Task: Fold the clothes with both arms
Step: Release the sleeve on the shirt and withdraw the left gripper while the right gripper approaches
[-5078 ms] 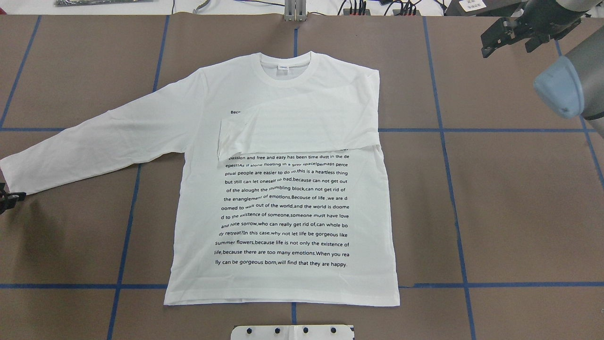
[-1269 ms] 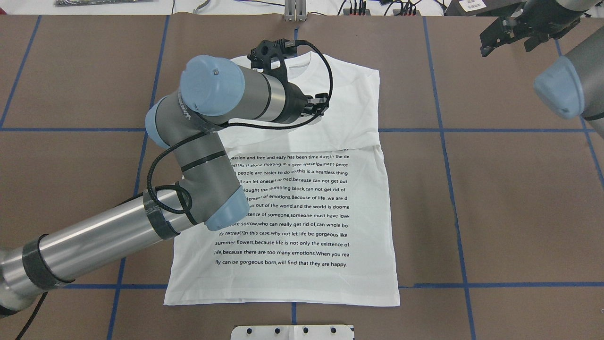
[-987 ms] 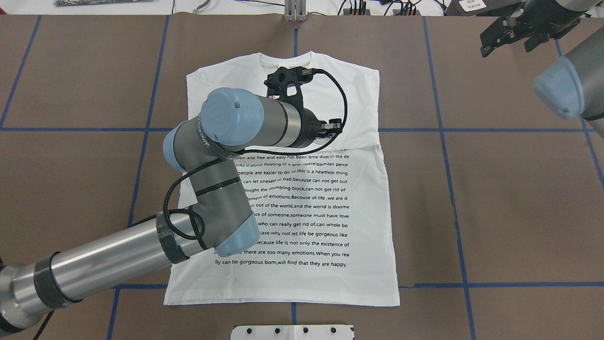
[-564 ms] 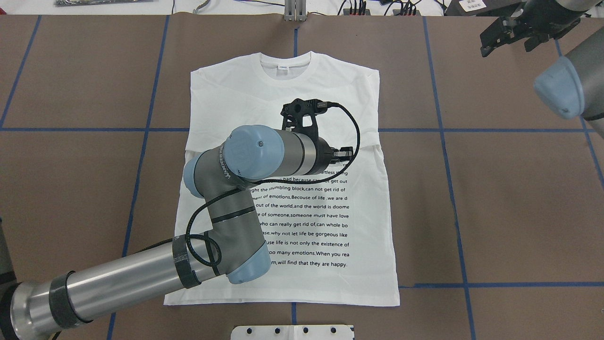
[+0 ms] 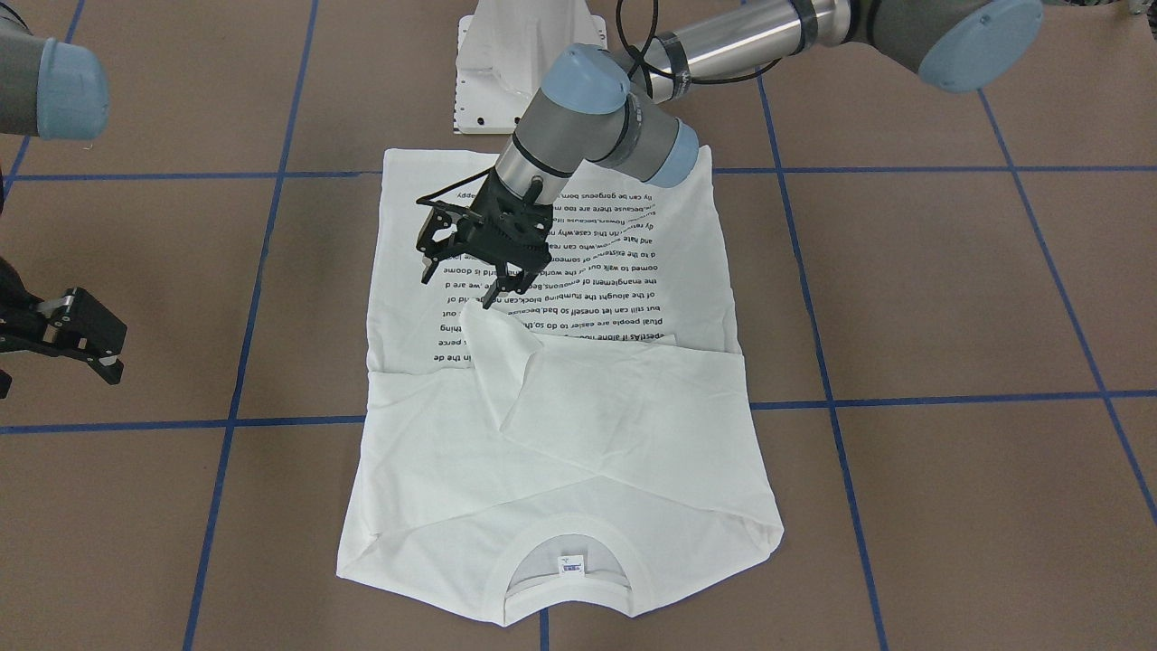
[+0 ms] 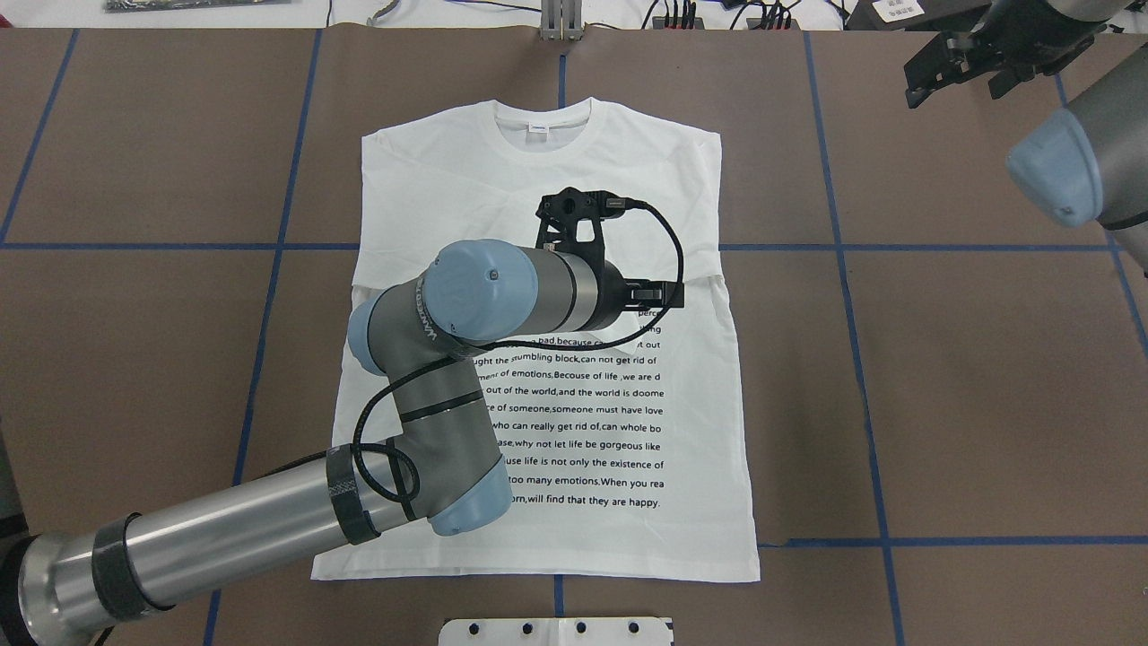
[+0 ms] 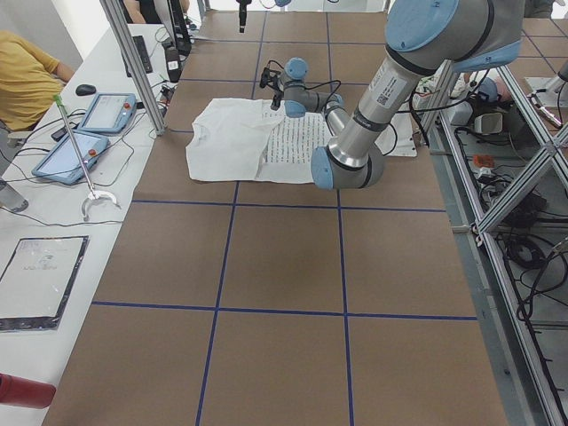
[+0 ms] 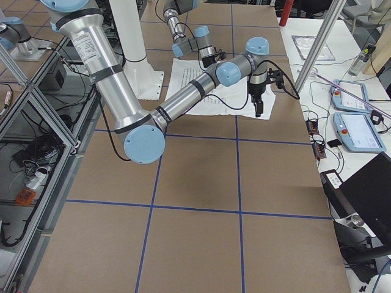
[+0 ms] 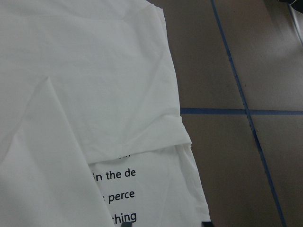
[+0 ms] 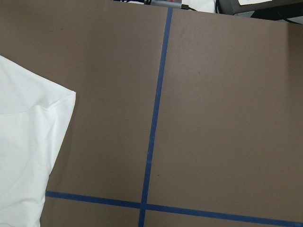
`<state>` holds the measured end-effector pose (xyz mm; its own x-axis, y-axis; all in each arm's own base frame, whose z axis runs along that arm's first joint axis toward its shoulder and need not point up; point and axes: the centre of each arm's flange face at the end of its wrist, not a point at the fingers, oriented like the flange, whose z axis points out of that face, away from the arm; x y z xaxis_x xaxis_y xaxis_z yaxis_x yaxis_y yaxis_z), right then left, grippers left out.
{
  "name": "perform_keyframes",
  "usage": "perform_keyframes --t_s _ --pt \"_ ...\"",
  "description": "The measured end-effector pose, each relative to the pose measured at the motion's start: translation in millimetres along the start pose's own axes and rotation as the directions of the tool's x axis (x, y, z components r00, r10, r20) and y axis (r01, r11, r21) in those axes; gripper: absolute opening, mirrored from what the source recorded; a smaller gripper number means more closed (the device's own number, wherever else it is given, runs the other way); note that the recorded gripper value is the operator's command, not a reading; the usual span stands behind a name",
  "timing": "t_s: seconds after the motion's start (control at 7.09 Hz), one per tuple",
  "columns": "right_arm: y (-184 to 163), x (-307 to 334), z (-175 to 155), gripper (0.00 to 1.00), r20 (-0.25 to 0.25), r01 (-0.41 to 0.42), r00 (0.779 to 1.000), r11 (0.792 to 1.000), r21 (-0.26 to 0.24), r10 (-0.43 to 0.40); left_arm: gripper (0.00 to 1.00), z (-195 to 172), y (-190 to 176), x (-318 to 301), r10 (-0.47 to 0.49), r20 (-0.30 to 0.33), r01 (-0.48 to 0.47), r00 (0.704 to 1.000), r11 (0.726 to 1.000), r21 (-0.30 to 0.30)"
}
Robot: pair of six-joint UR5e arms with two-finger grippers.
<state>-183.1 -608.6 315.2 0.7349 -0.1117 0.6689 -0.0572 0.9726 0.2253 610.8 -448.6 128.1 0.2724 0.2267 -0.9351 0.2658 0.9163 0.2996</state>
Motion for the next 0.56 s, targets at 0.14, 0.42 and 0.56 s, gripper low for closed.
perform_keyframes --t_s 0.14,0.42,0.56 --pt "1 -11 4 1.0 0.004 0.002 1.0 1.0 0.001 -0.002 1.0 -8 -19 -15 0.022 0.028 -0.021 0.999 1.0 -0.012" --pt "4 -45 14 1.0 0.013 -0.006 1.0 1.0 0.014 0.006 1.0 -30 -61 -65 0.088 0.079 -0.087 0.993 0.996 -0.02" --pt "6 -78 23 1.0 0.003 -0.023 1.0 0.999 0.031 0.023 1.0 -53 -85 -105 0.138 0.094 -0.135 0.986 0.99 -0.038"
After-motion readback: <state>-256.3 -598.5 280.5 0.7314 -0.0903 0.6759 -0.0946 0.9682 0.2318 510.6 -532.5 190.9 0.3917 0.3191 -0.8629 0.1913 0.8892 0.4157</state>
